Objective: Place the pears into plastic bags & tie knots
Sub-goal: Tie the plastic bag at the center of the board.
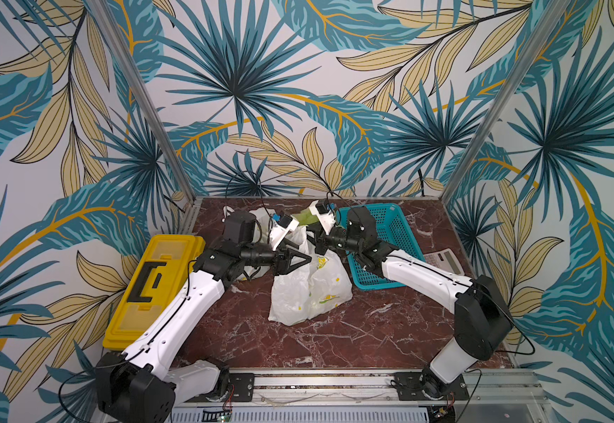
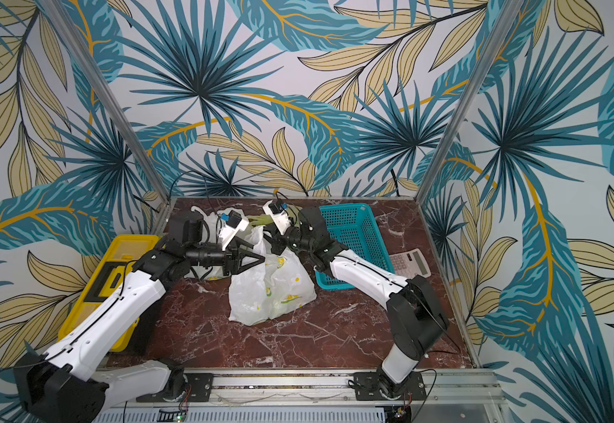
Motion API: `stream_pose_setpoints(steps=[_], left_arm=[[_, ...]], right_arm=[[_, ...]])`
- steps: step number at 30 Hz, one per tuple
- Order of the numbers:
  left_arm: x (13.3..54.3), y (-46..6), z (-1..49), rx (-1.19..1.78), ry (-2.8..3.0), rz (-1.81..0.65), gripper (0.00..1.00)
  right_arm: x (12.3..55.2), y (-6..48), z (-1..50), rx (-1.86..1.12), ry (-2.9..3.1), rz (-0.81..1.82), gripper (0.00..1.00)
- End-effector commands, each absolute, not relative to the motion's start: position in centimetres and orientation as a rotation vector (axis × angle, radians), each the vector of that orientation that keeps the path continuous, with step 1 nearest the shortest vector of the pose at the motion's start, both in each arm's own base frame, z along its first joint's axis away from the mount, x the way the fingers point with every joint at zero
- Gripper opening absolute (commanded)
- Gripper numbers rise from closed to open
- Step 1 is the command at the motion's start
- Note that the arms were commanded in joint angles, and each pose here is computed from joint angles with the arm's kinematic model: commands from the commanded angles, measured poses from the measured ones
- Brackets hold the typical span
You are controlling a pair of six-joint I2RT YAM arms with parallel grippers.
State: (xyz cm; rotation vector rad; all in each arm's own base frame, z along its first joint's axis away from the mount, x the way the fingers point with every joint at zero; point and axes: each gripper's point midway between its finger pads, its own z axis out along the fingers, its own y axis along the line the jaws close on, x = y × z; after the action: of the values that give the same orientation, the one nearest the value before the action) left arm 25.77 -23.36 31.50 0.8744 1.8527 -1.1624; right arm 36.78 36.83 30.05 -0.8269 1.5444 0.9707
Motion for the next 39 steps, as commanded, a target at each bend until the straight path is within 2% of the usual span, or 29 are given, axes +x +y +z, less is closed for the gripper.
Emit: stream_pose_setpoints(steps=[1, 7, 15, 21, 25, 31, 39], left_arm=[[25.3, -21.5, 33.8, 0.806, 1.809, -1.166, 0.51], [28.2, -17.9, 36.0, 0.633, 1.809, -1.040, 0.52], [34.2, -18.1, 30.4, 0.529, 1.856, -0.960, 0.51], [32.9, -22.7, 27.5, 0.602, 1.834, -1.077, 0.46], [32.8, -19.5, 28.2, 0.499, 1.832, -1.066, 0.45], [30.7, -15.9, 31.0, 0.484, 1.770, -1.028, 0.51], [30.9, -17.1, 31.3, 0.637, 1.762, -1.113, 0.58]], right_arm=[[36.1, 37.2, 32.3, -0.774, 1.393, 1.085, 0.00], [35.2, 37.4, 32.1, -0.799, 1.322, 1.126, 0.00], [35.2, 38.0, 32.9, -0.742, 1.270, 1.197, 0.00], [35.6, 38.4, 33.0, -0.680, 1.276, 1.246, 0.00], [35.7, 38.5, 32.0, -0.696, 1.326, 1.225, 0.00], [34.9, 38.1, 31.3, -0.735, 1.389, 1.209, 0.02], [33.5, 38.4, 31.8, -0.764, 1.414, 1.307, 0.04]])
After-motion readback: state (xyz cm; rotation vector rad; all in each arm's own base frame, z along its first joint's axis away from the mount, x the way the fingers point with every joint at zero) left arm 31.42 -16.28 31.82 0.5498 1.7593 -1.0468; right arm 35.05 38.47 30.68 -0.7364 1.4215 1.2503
